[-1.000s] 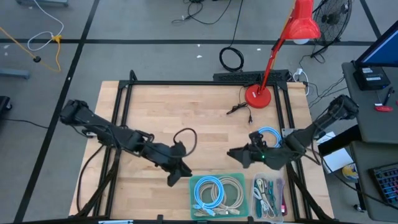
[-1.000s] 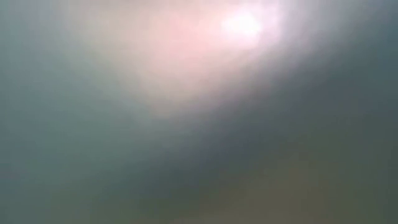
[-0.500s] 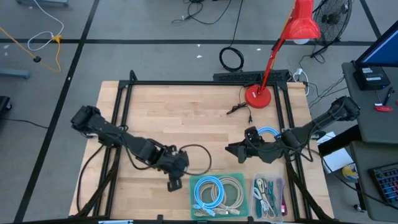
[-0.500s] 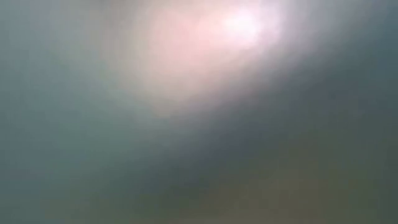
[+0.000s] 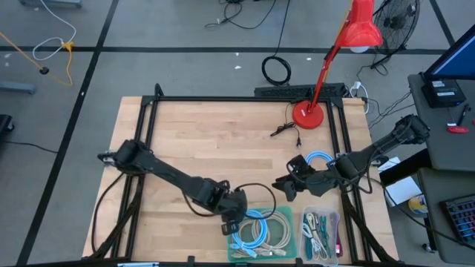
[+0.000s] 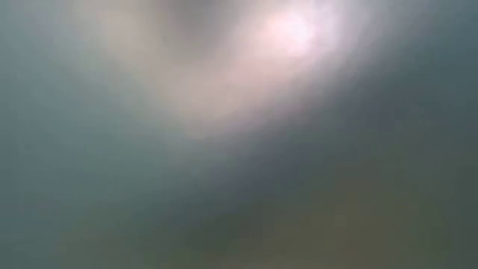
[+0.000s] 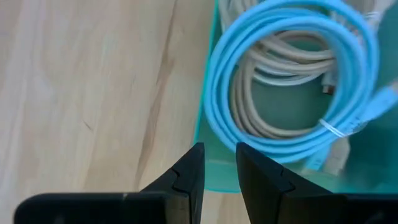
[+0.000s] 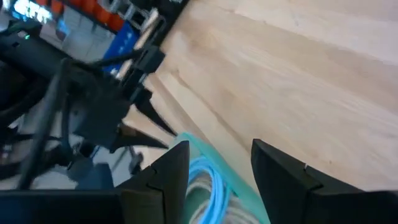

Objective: Pick & Place USB Port
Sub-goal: Adjust the bins

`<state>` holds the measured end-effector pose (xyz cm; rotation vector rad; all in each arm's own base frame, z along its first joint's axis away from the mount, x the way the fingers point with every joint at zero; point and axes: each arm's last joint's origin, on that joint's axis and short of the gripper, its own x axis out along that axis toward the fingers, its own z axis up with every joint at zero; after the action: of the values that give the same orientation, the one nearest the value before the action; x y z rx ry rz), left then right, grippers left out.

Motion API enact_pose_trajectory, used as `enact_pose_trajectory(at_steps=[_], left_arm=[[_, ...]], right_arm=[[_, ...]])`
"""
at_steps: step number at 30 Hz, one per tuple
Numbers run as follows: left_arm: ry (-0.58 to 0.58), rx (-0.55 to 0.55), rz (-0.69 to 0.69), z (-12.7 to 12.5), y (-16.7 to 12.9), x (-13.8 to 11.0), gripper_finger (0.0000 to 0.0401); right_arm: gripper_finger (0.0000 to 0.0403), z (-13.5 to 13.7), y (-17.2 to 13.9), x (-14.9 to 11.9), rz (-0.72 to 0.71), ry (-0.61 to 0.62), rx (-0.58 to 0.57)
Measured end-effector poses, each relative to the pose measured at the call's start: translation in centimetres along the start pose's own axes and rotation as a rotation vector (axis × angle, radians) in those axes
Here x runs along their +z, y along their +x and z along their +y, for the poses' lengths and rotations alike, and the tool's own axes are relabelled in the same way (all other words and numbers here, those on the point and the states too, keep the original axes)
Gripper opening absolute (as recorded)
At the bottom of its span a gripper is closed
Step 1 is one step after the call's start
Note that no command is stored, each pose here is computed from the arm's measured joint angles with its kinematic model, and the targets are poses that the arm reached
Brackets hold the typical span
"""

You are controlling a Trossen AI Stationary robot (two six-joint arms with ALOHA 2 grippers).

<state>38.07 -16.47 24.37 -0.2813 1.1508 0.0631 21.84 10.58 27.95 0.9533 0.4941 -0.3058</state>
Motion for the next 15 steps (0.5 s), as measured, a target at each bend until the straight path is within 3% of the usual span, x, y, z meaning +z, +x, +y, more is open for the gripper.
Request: enact_pose_trajectory(at_steps=[7, 15], left_arm=[[-0.040, 0.071, 0.029, 0.32, 0.85, -0.34, 0.0092], [-0.089, 0.012, 0.073, 0.53, 0.88, -0.17, 0.0093]], right_arm=[[0.0159, -0.26, -0.06, -0.26, 0.033, -0.097, -0.020], [0.0159, -0.46, -0.07, -0.40, 0.070, -0.154, -0.030]])
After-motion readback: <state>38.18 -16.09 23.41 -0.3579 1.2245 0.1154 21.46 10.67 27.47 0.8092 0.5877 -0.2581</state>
